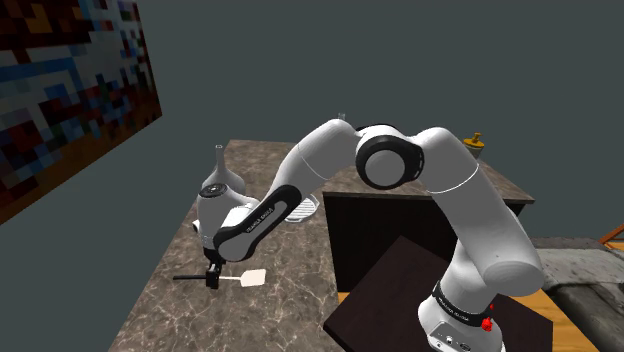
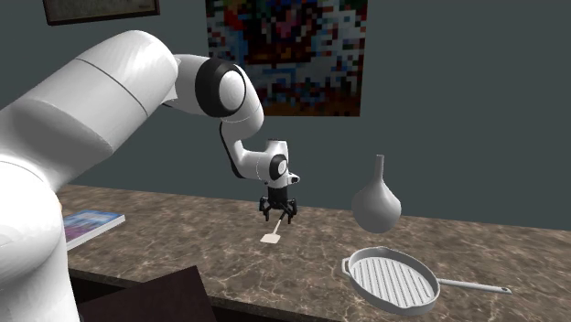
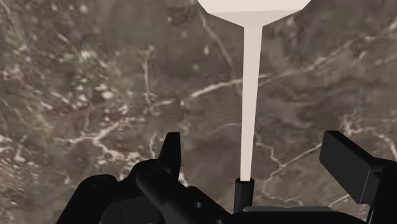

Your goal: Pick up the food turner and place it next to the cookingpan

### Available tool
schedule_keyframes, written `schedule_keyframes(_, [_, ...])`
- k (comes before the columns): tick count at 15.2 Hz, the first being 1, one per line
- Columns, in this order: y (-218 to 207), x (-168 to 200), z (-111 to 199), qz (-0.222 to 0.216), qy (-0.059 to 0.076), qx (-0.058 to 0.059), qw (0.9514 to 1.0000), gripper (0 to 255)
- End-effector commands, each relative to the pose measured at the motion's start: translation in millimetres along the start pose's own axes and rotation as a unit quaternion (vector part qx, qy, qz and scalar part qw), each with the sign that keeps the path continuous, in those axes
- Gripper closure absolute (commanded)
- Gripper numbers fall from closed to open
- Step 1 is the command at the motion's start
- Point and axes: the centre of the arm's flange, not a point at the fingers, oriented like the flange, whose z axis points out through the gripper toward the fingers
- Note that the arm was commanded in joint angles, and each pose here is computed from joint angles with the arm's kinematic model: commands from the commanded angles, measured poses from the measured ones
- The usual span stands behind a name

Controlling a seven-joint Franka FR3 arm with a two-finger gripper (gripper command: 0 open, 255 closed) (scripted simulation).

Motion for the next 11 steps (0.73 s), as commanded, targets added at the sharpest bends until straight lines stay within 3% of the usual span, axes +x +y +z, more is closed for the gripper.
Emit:
schedule_keyframes(1, [-0.3,0.0,1.1,0.000,0.000,0.000,1.0000,0])
schedule_keyframes(5, [-0.3,0.0,1.1,0.000,0.000,0.000,1.0000,0])
schedule_keyframes(6, [-0.3,0.0,1.1,0.000,0.000,0.000,1.0000,255])
schedule_keyframes(11, [-0.3,0.0,1.1,0.000,0.000,0.000,1.0000,255])
